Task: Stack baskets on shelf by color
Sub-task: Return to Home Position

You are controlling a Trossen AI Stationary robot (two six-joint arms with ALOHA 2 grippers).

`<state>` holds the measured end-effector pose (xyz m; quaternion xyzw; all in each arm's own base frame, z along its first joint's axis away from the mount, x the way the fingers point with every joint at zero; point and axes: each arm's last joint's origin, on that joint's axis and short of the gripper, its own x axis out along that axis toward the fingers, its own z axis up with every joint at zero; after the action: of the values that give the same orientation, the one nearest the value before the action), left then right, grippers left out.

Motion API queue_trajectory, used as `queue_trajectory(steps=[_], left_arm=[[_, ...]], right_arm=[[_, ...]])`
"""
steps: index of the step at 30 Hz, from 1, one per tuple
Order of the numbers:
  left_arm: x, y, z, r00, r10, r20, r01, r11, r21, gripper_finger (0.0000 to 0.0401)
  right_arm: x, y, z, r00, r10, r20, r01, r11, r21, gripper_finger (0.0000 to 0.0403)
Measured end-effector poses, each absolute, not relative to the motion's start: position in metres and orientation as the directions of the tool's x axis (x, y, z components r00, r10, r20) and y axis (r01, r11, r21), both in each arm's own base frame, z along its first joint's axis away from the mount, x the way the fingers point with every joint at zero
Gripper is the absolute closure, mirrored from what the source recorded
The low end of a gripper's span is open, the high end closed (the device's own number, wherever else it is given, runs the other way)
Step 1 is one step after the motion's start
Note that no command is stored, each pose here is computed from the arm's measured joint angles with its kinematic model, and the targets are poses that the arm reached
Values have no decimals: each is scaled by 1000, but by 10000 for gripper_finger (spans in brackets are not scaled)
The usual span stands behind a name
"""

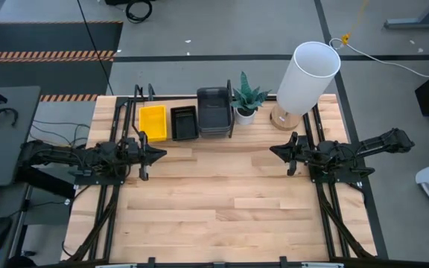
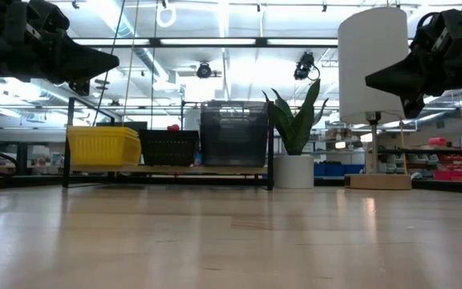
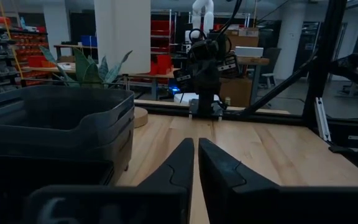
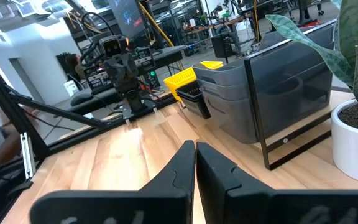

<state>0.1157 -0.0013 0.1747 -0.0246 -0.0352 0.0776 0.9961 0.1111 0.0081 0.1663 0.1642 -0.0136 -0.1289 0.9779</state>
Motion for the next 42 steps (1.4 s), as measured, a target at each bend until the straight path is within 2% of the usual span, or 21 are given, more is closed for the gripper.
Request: queue_trajectory(steps=[10, 20, 30, 42], left_arm=[[116, -1, 175, 985, 156, 66, -153, 987, -55, 383], [116, -1, 175, 986, 156, 66, -153, 987, -55, 369], [116, -1, 175, 986, 156, 66, -153, 987, -55, 380], [116, -1, 175, 986, 156, 66, -153, 987, -54, 368]], right_arm=[[111, 8, 166, 966, -257, -16, 248, 913, 325, 384], [111, 8, 166, 966, -257, -15, 248, 913, 325, 384], [111, 8, 166, 966, -257, -16, 248, 913, 325, 384], [111, 8, 166, 967, -256, -16, 247, 913, 325, 384]])
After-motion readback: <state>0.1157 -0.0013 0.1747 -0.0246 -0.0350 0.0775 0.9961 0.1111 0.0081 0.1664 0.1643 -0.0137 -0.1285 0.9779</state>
